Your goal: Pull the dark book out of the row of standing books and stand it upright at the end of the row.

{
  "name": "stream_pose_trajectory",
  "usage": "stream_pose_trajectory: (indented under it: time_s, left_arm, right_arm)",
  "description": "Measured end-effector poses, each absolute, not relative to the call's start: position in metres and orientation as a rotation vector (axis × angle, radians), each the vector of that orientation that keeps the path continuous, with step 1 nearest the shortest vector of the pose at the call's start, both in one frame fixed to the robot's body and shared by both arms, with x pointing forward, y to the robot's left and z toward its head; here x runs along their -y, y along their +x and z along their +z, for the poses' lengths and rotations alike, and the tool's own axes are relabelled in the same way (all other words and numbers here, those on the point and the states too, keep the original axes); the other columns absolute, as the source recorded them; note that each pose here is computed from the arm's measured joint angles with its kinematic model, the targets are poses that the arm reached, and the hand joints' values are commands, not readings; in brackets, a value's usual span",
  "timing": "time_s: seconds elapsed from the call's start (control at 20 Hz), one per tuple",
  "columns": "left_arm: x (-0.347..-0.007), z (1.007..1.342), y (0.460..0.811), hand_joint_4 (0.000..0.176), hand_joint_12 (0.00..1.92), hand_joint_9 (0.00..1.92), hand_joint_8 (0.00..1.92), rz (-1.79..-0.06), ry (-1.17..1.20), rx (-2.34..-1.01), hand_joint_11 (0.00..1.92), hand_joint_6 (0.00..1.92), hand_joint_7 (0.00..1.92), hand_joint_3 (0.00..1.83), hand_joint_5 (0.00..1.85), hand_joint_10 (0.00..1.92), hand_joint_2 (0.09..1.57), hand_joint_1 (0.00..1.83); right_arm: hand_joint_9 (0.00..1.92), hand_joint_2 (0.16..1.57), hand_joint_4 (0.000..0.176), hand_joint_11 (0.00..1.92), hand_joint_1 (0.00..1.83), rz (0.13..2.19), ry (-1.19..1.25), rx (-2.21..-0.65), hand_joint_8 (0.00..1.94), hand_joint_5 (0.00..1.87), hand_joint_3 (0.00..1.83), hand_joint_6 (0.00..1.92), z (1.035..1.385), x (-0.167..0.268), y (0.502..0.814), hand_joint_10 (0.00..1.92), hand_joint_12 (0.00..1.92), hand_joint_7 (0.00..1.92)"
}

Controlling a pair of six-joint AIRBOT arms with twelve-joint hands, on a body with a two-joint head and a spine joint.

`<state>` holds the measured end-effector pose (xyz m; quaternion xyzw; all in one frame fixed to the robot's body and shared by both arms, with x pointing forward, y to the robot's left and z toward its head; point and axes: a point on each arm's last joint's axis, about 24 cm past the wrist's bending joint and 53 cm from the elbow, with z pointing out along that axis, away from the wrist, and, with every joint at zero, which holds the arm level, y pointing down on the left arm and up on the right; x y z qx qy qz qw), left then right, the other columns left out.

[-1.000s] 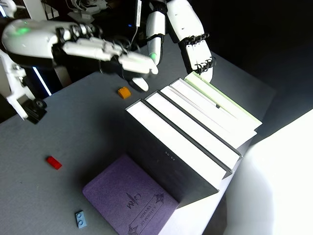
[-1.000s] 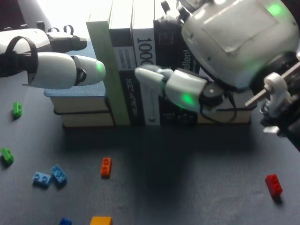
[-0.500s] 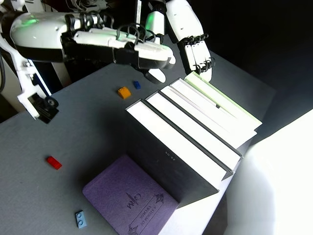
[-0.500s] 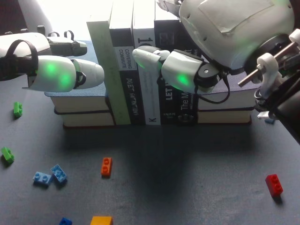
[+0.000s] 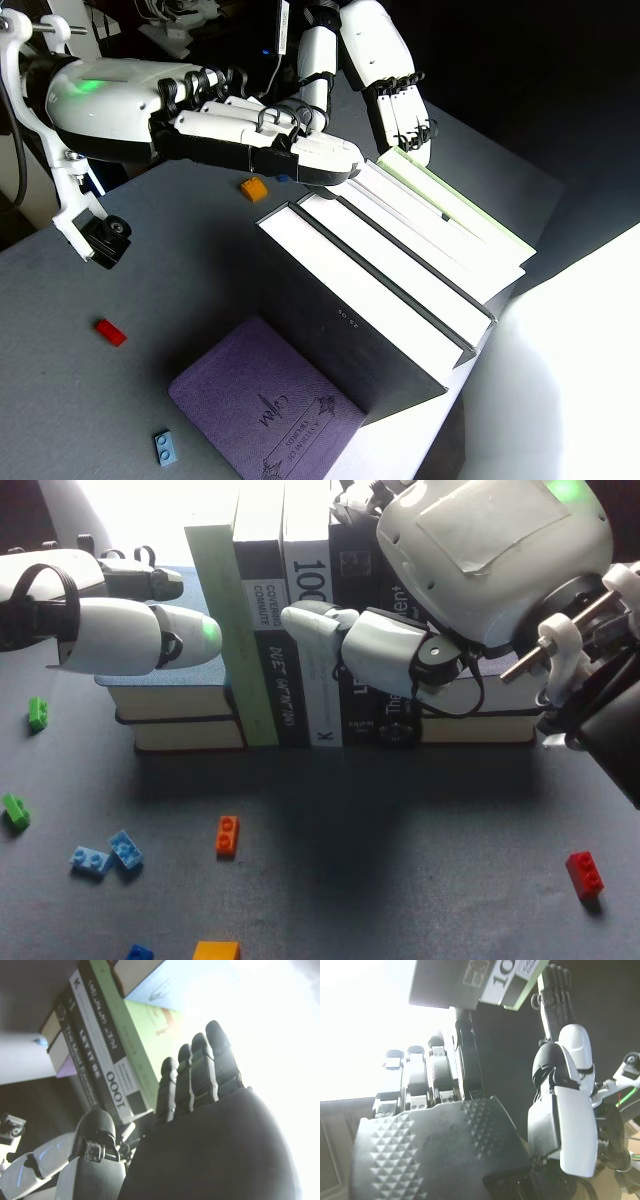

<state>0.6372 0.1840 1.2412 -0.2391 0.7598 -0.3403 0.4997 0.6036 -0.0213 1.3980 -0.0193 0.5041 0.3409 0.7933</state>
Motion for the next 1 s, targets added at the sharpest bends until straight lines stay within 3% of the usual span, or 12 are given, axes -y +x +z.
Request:
stream_pose_trajectory:
  time_s: [0.05,0.2,0.25,0.45,0.65,0.75,0.85,1.0]
  left_arm:
    - [-0.184,1.241,0.637,0.054,0.46,0.13,0.01,-0.823,-0.578,-1.838,0.0,0.01,0.16,0.0,0.13,0.01,1.26,0.0]
    - [-0.185,1.241,0.638,0.049,0.47,0.12,0.01,-0.82,-0.581,-1.836,0.0,0.01,0.14,0.0,0.14,0.01,1.26,0.0]
    - [-0.185,1.241,0.638,0.05,0.45,0.13,0.01,-0.822,-0.58,-1.836,0.0,0.01,0.15,0.0,0.13,0.0,1.26,0.0]
    - [-0.185,1.242,0.638,0.056,0.43,0.12,0.0,-0.821,-0.58,-1.835,0.0,0.0,0.14,0.0,0.13,0.01,1.27,0.0]
    - [-0.185,1.242,0.638,0.054,0.43,0.12,0.0,-0.823,-0.577,-1.834,0.0,0.0,0.13,0.0,0.13,0.0,1.26,0.0]
    - [-0.186,1.242,0.638,0.044,0.43,0.12,0.0,-0.821,-0.578,-1.834,0.0,0.0,0.13,0.0,0.13,0.01,1.26,0.0]
    - [-0.185,1.242,0.638,0.055,0.47,0.13,0.0,-0.822,-0.578,-1.834,0.0,0.0,0.14,0.0,0.13,0.01,1.25,0.0]
    - [-0.185,1.242,0.638,0.045,0.44,0.12,0.0,-0.822,-0.578,-1.834,0.0,0.0,0.13,0.0,0.14,0.0,1.26,0.0]
  right_arm:
    - [0.04,1.14,0.009,0.0,0.0,0.73,-0.043,-1.085,0.0,0.62,0.0,0.0,1.396,0.021,0.604,0.0,0.04,0.18]
    - [0.04,1.14,0.016,0.0,0.0,0.719,-0.048,-1.092,0.0,0.61,0.0,0.0,1.392,0.021,0.604,0.0,0.05,0.17]
    - [0.04,1.14,0.011,0.0,0.0,0.711,-0.051,-1.093,0.0,0.61,0.0,0.0,1.391,0.021,0.603,0.0,0.05,0.17]
    - [0.07,1.13,0.011,0.0,0.0,0.686,-0.063,-1.106,0.0,0.65,0.0,0.01,1.386,0.023,0.594,0.0,0.2,0.2]
    - [0.05,1.13,0.012,0.0,0.0,0.663,-0.083,-1.11,0.0,0.65,0.0,0.0,1.383,0.022,0.583,0.0,0.1,0.19]
    - [0.04,1.14,0.006,0.0,0.0,0.659,-0.076,-1.123,0.0,0.64,0.0,0.0,1.381,0.025,0.58,0.0,0.09,0.17]
    - [0.06,1.14,0.01,0.0,0.0,0.649,-0.086,-1.132,0.0,0.64,0.0,0.0,1.378,0.026,0.573,0.0,0.16,0.18]
    - [0.06,1.14,0.005,0.0,0.0,0.634,-0.122,-1.145,0.0,0.64,0.0,0.0,1.371,0.022,0.559,0.0,0.18,0.19]
